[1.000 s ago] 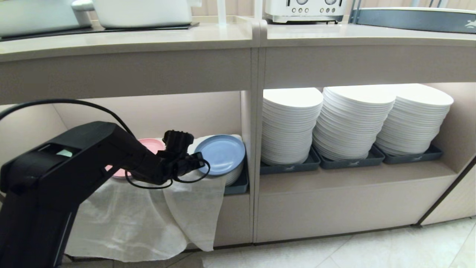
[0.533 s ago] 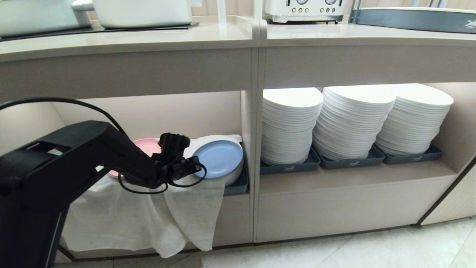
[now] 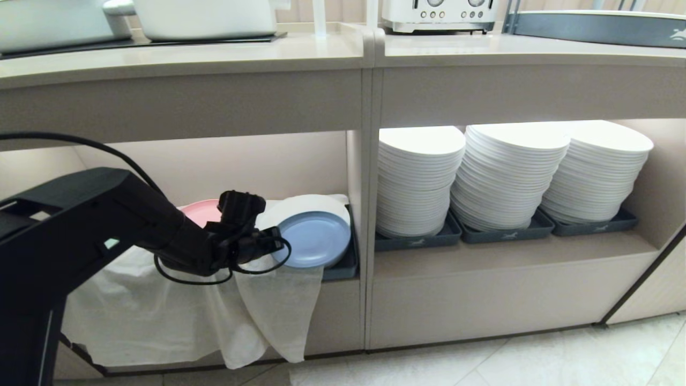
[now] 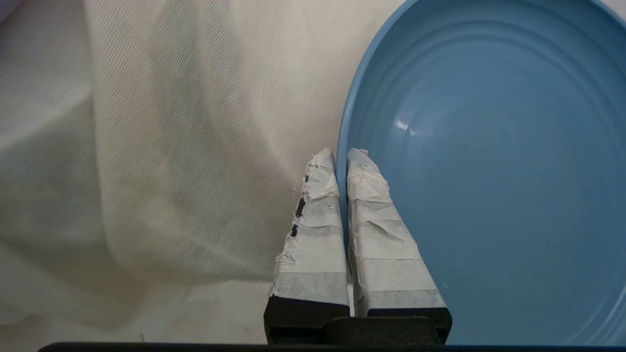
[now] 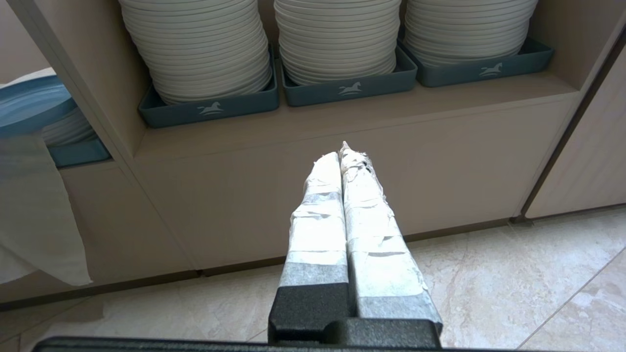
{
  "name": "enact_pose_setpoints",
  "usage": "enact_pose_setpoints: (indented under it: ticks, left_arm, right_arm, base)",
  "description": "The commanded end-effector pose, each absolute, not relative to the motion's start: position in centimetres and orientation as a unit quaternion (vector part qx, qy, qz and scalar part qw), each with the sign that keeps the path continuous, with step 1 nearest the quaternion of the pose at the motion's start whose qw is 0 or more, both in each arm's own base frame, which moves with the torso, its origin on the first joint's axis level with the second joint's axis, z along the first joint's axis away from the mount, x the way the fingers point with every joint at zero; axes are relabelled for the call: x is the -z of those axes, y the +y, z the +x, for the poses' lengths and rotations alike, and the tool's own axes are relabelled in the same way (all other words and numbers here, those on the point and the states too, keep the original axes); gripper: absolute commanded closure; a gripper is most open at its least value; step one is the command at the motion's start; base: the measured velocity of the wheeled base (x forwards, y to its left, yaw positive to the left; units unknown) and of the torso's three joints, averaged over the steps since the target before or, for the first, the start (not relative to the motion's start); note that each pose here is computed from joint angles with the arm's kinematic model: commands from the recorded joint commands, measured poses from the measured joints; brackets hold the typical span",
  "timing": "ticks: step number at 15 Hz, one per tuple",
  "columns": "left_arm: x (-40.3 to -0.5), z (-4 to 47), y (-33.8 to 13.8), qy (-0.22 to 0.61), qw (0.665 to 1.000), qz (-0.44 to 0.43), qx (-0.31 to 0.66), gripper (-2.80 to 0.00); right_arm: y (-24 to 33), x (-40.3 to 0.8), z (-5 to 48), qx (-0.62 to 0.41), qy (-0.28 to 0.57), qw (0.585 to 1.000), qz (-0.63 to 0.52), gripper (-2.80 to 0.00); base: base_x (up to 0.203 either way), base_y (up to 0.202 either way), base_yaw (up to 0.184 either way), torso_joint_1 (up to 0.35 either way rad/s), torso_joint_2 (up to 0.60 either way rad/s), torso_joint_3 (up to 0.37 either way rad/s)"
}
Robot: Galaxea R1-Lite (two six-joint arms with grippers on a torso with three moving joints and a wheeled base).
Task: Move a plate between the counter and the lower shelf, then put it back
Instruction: Pick up the plate in the cupboard
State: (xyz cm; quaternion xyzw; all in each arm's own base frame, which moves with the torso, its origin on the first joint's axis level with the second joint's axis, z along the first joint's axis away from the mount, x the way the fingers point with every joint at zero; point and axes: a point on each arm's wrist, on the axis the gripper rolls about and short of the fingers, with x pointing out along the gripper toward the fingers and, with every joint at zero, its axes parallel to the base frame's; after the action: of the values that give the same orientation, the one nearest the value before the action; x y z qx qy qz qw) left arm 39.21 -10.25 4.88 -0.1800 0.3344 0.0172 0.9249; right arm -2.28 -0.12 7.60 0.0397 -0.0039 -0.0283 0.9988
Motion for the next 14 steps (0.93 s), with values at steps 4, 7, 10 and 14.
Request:
enact_pose_setpoints:
  ticks: [4, 7, 10, 14]
  left_arm:
    - [-5.9, 36.0, -9.3, 0.349, 0.920, -0.178, -0.025, 0.00]
    - [-6.2, 34.2, -8.8, 0.356, 0.918, -0.172, -0.036, 0.00]
    - [-6.6, 32.4, -8.4, 0.362, 0.916, -0.169, -0.041, 0.00]
    - [-7.5, 29.7, -7.6, 0.364, 0.915, -0.168, -0.042, 0.00]
  right_arm:
    - [-0.1, -7.6, -2.3, 0.028, -0.004, 0.999, 0.040, 0.00]
    - [-0.1, -7.6, -2.3, 0.028, -0.004, 0.999, 0.040, 0.00]
    - [-0.1, -7.6, -2.3, 0.028, -0.004, 0.999, 0.040, 0.00]
    - [-0.1, -7.6, -2.3, 0.028, -0.004, 0.999, 0.040, 0.00]
  base:
    - [0.000, 0.000, 0.000, 0.000, 0.00, 0.000]
    - [0.000, 0.000, 0.000, 0.000, 0.00, 0.000]
    - [0.000, 0.000, 0.000, 0.000, 0.00, 0.000]
    - [0.000, 0.000, 0.000, 0.000, 0.00, 0.000]
